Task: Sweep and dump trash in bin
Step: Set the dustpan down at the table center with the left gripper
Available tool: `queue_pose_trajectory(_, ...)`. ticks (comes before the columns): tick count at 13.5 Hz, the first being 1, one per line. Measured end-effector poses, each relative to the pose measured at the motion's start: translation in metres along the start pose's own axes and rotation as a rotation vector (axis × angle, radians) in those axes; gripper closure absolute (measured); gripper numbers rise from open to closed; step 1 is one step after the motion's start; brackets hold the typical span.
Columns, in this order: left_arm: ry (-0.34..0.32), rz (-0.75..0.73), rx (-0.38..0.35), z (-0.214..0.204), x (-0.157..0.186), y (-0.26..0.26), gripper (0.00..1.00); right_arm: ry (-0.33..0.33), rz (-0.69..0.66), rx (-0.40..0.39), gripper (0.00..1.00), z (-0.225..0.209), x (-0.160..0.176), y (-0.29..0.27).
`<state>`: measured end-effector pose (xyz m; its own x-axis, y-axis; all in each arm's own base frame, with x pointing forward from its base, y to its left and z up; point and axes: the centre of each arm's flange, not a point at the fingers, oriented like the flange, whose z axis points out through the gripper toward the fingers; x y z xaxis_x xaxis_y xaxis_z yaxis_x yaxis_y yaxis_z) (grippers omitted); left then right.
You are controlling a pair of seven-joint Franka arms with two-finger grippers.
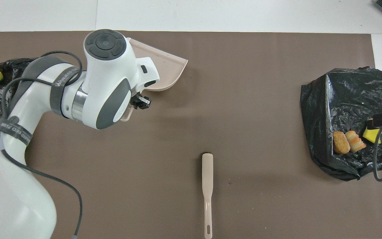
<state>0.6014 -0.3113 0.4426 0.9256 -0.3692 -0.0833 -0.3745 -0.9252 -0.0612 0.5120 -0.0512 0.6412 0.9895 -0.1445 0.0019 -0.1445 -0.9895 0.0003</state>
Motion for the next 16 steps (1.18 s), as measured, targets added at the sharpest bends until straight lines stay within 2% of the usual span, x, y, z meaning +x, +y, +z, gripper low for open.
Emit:
queue_pose_trajectory(5,0.027,-0.183,-0.049,-0.006,0.018,0.075,0.68,-0.01,-0.039,-0.016,0.0,0.0,0.011,-0.023)
queue_pose_trajectory(9,0.021,-0.284,-0.048,0.042,0.042,0.13,0.68,-0.003,-0.06,-0.02,0.0,-0.004,0.011,-0.034)
queue_pose_trajectory(11,0.043,-0.297,-0.06,0.061,0.053,0.151,0.68,0.001,-0.059,-0.02,0.0,-0.005,0.011,-0.033)
queue_pose_trajectory(13,0.059,-0.289,-0.07,0.061,0.055,0.162,0.68,-0.002,-0.059,-0.02,0.0,-0.005,0.01,-0.033)
queue_pose_trajectory(16,0.049,-0.276,-0.097,0.067,0.051,0.179,0.68,-0.008,-0.059,-0.02,0.0,-0.005,0.009,-0.033)
